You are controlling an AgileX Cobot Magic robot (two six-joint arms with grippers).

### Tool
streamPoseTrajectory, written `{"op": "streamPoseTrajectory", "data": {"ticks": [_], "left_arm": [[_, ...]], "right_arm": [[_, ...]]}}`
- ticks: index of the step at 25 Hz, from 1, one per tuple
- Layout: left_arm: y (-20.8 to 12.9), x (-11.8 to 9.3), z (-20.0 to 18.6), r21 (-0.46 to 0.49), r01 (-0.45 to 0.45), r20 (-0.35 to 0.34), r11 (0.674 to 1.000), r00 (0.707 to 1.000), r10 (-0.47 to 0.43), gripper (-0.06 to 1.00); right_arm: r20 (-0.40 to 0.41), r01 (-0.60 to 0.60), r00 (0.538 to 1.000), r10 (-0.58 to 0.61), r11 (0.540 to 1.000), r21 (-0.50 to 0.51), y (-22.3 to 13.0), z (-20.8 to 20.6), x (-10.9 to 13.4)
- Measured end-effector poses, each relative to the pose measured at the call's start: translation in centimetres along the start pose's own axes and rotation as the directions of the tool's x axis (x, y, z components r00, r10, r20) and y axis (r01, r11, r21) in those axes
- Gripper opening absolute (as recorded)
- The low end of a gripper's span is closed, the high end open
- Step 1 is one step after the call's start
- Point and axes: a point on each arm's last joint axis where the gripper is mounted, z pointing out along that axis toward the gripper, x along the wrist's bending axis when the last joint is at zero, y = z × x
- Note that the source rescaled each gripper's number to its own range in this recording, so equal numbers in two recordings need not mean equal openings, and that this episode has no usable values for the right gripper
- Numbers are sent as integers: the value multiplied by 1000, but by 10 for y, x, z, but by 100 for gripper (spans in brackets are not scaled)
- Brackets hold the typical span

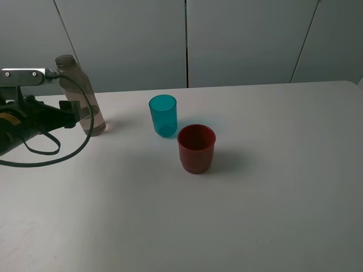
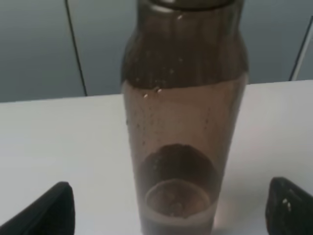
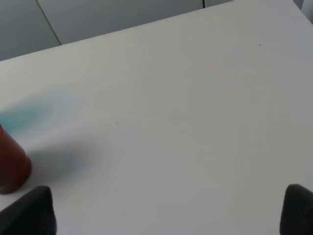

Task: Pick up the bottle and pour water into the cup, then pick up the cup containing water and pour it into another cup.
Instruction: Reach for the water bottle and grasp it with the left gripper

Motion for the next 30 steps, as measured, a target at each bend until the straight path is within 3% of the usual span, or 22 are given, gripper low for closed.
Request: {"op": "streamPoseTrajectory", "data": {"ticks": [7,12,22,30], "left_arm": [[-23,0,15,-82,-26,-19,996,1000,25,100],[-39,0,34,-67,-31,-33,997,999,29,100],[-13,-7,70,-206,-18,-24,978,1000,13,100],[-25,-12,91,-193,-34,10,981,999,36,100]], "right_arm": [[0,0,1000,0,1000,0,0,0,0],[0,0,1000,0,1000,0,0,0,0],[0,0,1000,0,1000,0,0,0,0],[0,0,1000,0,1000,0,0,0,0]]}}
